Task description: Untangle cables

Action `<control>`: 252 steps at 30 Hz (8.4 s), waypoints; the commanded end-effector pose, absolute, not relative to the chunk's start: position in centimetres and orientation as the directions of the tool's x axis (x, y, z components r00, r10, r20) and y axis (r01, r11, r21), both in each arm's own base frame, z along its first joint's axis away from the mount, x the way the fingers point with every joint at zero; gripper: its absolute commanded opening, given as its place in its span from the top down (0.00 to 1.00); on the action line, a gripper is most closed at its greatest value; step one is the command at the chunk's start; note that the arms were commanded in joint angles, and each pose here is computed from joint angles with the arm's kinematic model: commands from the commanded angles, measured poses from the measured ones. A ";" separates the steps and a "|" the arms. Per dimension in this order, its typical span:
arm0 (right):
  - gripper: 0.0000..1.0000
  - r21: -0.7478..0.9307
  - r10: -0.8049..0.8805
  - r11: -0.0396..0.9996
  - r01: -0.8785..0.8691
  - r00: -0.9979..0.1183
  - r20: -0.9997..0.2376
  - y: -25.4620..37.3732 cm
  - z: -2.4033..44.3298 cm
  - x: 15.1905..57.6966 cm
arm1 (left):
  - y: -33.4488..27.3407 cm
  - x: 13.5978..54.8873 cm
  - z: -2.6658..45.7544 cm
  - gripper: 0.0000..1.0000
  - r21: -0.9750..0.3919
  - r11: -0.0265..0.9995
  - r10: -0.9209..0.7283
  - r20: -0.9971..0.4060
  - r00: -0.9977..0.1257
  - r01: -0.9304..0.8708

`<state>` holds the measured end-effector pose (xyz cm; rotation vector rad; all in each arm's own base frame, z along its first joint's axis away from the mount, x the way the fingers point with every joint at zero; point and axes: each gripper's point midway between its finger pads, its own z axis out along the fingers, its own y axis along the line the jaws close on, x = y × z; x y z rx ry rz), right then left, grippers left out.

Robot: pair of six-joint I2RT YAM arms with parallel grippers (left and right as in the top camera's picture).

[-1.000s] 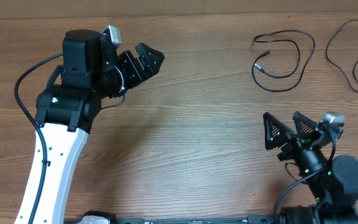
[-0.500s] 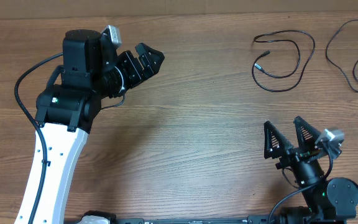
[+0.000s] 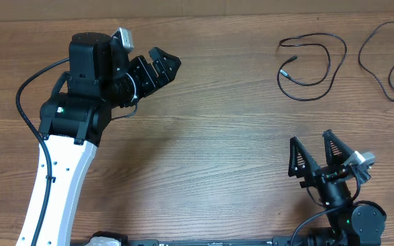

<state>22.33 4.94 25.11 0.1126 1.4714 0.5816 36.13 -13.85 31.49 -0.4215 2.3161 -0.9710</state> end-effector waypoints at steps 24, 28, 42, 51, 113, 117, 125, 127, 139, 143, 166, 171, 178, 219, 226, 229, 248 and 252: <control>0.00 0.443 0.448 0.887 -0.133 0.015 -0.894 2.5 19.4 24.5 | -14.1 36.2 32.1 0.01 -0.720 0.694 -0.470 -0.423 -0.774 -0.028; 0.00 0.446 0.445 0.892 -0.069 -0.029 -0.895 1.6 17.7 24.6 | -14.1 36.2 32.1 0.00 -0.720 0.694 -0.471 -0.423 -0.774 -0.028; 0.00 0.358 0.357 0.933 -0.031 -0.041 -0.933 0.8 16.9 24.6 | -14.1 36.2 32.1 0.00 -0.720 0.694 -0.471 -0.423 -0.774 -0.028; 0.00 0.318 0.317 0.948 -0.029 -0.038 -0.948 0.7 16.9 24.6 | -14.1 36.2 32.1 0.00 -0.720 0.694 -0.471 -0.423 -0.774 -0.028; 0.00 -0.010 -0.009 0.999 0.033 -0.024 -1.000 -1.0 17.0 24.6 | -14.1 36.2 32.2 0.00 -0.720 0.693 -0.471 -0.423 -0.774 -0.028; 0.00 -0.010 -0.009 0.999 0.033 -0.025 -1.000 -1.0 16.9 24.6 | -14.1 36.2 32.1 0.01 -0.720 0.694 -0.471 -0.423 -0.774 -0.028; 0.00 -0.010 -0.009 0.999 0.033 -0.024 -1.000 -1.0 17.0 24.6 | -14.1 36.2 32.2 0.01 -0.720 0.693 -0.471 -0.423 -0.774 -0.028; 0.00 -0.010 -0.009 0.999 0.033 -0.024 -1.000 -1.0 17.0 24.6 | -14.1 36.2 32.2 0.01 -0.720 0.693 -0.471 -0.423 -0.774 -0.028; 0.00 -0.010 -0.009 0.999 0.033 -0.025 -1.000 -1.0 16.9 24.6 | -14.1 36.2 32.2 0.01 -0.720 0.694 -0.471 -0.423 -0.774 -0.028; 0.00 -0.010 -0.009 0.999 0.033 -0.024 -1.000 -1.0 17.0 24.6 | -14.1 36.2 32.2 0.01 -0.720 0.694 -0.471 -0.423 -0.774 -0.028; 0.00 -0.010 -0.009 0.999 0.033 -0.025 -1.000 -1.0 16.9 24.6 | -8.4 36.9 34.1 0.00 -0.428 0.896 -0.270 -0.734 -0.623 0.116; 0.00 -0.010 -0.009 0.999 0.033 -0.024 -1.000 -1.0 17.0 24.6 | -7.1 33.0 36.7 0.00 -0.313 0.936 -0.174 -0.811 -0.559 0.162; 0.00 -0.010 -0.009 0.999 0.033 -0.025 -1.000 -1.0 16.9 24.6 | -5.8 27.5 37.5 0.00 -0.284 0.951 -0.168 -0.812 -0.559 0.126; 0.00 -0.010 -0.009 0.999 0.033 -0.025 -1.000 -1.0 16.9 24.6 | -2.9 20.4 36.8 0.01 -0.218 0.976 -0.175 -0.807 -0.564 0.009; 0.00 -0.010 -0.009 0.999 0.033 -0.025 -1.000 -1.0 16.9 24.6 | -2.6 17.8 38.5 0.00 -0.225 0.974 -0.183 -0.857 -0.482 0.031; 0.00 -0.010 -0.009 0.999 0.033 -0.025 -1.000 -1.0 16.9 24.6 | -2.4 16.3 39.4 0.00 -0.228 0.973 -0.187 -0.881 -0.434 0.044; 0.00 -0.010 -0.009 0.999 0.033 -0.024 -1.000 -1.0 17.0 24.6 | -1.1 2.7 36.2 0.01 -0.233 0.969 -0.200 -0.933 -0.300 0.078; 0.00 -0.010 -0.009 0.999 0.033 -0.024 -1.000 -1.0 17.0 24.6 | -0.8 -0.1 33.6 0.00 -0.233 0.970 -0.199 -0.926 -0.320 0.073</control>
